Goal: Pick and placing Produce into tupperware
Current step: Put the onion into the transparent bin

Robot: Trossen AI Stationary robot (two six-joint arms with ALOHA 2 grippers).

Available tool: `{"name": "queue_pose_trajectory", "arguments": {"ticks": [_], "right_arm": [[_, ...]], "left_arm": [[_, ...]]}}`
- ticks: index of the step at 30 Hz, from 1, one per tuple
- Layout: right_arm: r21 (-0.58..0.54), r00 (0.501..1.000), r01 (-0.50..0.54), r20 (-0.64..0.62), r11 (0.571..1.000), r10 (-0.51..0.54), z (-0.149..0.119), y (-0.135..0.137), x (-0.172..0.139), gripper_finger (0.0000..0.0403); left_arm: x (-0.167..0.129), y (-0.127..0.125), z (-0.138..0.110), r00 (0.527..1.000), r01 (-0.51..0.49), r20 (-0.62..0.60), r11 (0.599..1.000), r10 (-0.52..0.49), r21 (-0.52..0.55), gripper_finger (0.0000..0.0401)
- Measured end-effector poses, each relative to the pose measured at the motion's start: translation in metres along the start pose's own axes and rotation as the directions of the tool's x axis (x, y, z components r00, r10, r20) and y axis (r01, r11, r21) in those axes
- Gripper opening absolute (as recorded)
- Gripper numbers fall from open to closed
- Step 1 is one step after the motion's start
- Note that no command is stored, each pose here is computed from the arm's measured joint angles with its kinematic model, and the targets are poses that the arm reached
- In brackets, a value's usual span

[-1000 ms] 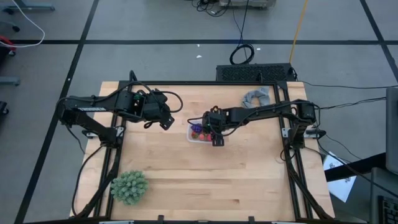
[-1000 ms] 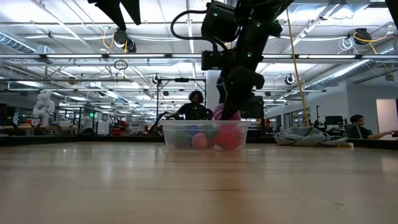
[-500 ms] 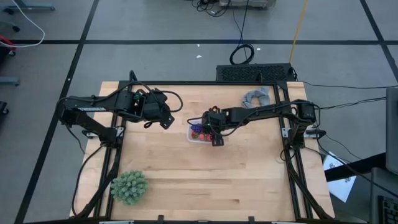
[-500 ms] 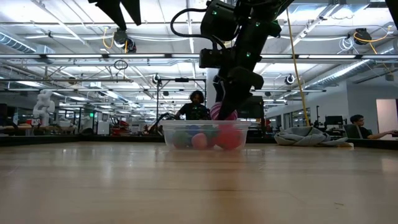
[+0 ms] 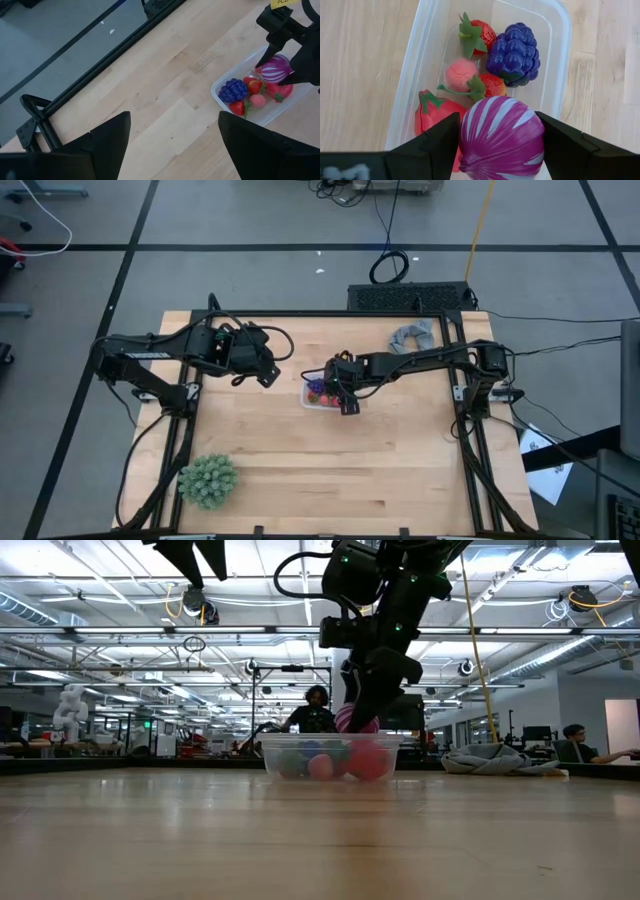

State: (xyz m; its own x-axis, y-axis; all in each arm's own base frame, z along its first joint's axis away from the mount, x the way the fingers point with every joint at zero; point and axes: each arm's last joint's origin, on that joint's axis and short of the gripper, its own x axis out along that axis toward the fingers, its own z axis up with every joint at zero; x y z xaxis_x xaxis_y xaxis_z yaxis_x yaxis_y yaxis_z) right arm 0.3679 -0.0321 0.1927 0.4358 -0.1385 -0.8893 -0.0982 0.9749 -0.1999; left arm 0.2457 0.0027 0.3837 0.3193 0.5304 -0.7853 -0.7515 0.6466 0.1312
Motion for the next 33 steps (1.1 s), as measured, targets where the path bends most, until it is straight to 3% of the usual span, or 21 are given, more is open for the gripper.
{"name": "queue_pose_trajectory", "arguments": {"ticks": [23,33], "right_arm": [[0.000,1.000,0.000,0.000,1.000,0.000,0.000,0.000,0.000,0.0236],[0.106,0.999,0.015,-0.042,0.994,-0.011,-0.008,-0.016,0.002,0.0236]], "left_arm": [[0.000,0.000,0.000,1.000,0.000,0.000,1.000,0.000,0.000,0.0308],[0.000,0.000,0.000,1.000,-0.001,0.000,1.000,0.001,0.000,0.0308]]}}
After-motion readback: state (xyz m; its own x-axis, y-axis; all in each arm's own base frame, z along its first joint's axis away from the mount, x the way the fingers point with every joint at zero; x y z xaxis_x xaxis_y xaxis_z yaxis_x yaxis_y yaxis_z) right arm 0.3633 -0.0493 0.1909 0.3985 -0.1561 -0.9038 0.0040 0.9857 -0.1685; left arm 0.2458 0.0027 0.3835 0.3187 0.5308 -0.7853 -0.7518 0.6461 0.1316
